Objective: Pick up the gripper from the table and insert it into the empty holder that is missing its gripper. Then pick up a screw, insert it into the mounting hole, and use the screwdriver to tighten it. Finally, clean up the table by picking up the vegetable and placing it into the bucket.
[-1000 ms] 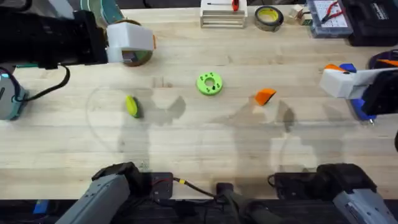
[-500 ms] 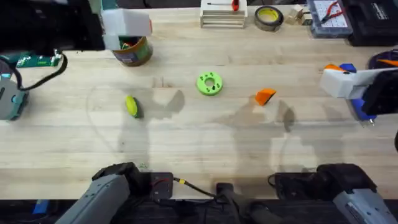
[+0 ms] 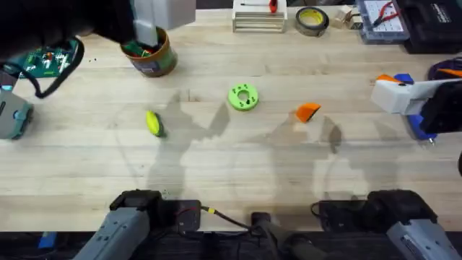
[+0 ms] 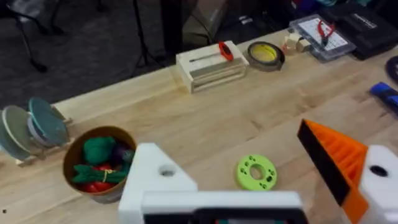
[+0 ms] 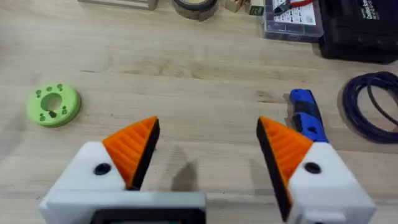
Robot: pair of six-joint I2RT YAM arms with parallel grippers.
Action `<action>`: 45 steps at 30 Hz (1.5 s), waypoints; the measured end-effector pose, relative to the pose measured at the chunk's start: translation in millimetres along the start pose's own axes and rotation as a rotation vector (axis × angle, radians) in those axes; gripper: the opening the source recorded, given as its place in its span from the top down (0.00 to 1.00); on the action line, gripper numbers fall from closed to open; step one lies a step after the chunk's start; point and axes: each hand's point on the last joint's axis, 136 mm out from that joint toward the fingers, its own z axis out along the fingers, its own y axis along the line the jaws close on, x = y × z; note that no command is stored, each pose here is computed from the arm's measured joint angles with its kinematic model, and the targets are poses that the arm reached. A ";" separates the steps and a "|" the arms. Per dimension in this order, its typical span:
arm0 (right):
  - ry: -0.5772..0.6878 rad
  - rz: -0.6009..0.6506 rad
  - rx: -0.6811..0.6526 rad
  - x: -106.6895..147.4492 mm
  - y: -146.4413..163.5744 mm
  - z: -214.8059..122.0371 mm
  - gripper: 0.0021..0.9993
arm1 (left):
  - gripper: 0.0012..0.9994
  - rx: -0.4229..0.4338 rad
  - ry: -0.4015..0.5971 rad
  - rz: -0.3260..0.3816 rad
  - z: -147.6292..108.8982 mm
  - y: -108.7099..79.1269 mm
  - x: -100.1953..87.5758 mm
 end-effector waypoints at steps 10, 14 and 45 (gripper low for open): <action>0.000 0.000 0.000 0.0 0.0 0.0 0.01 | 0.01 -0.034 -0.106 0.038 6.3 1.4 40.8; 0.000 0.000 0.000 0.0 0.0 0.0 0.01 | 0.01 -0.041 -0.171 0.065 3.6 -2.2 56.3; 0.000 0.000 0.000 0.0 0.0 0.0 0.01 | 0.01 -0.054 -0.442 0.137 -9.5 -22.5 150.3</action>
